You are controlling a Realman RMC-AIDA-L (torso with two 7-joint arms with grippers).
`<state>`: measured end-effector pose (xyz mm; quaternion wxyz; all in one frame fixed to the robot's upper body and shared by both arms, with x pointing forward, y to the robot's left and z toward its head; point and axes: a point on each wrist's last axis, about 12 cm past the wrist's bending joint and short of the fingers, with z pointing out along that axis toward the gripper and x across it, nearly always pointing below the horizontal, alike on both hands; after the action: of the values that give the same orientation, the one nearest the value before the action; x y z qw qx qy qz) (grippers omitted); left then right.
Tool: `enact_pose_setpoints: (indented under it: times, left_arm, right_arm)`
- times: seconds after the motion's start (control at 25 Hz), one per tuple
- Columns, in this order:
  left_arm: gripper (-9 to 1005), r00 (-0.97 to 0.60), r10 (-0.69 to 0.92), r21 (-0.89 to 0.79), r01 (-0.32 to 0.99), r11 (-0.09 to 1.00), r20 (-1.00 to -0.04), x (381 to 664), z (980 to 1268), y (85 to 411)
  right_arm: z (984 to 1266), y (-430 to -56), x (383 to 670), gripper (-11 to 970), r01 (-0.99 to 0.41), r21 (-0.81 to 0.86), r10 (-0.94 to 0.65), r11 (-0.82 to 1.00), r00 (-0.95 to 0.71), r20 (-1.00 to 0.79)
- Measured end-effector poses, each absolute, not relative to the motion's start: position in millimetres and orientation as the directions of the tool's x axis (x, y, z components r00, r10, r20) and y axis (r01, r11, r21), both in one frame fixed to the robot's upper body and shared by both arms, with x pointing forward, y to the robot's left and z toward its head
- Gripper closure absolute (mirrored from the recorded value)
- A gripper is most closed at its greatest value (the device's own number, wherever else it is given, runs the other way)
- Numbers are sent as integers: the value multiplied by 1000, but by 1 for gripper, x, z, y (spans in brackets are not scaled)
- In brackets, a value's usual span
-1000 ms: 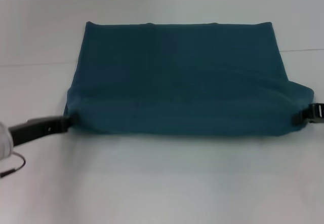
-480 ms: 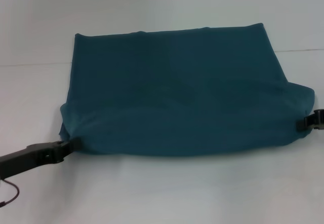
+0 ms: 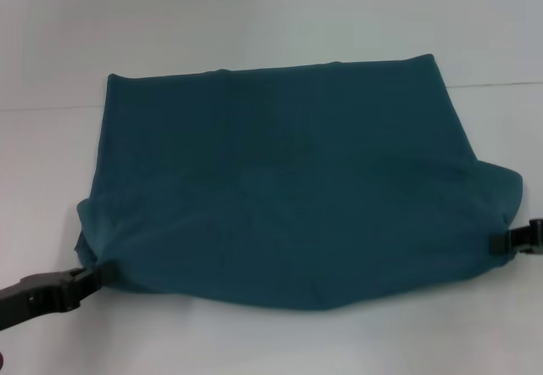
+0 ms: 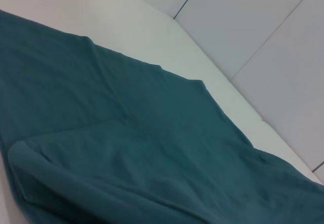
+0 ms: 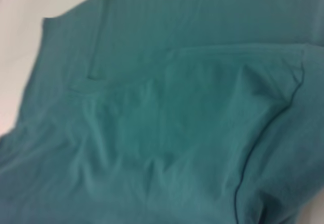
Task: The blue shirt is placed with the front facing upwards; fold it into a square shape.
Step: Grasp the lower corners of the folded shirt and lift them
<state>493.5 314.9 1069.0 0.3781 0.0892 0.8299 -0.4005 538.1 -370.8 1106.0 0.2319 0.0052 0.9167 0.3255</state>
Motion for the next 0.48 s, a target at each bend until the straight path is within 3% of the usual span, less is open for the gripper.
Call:
enact_pose_setpoints:
  times: [0.48]
  left_arm:
    - [978, -721, -154, -617, 439, 653, -676, 476, 1064, 320]
  right_arm:
    - [1085, -381, 488, 888, -106, 708, 256, 698, -887, -385]
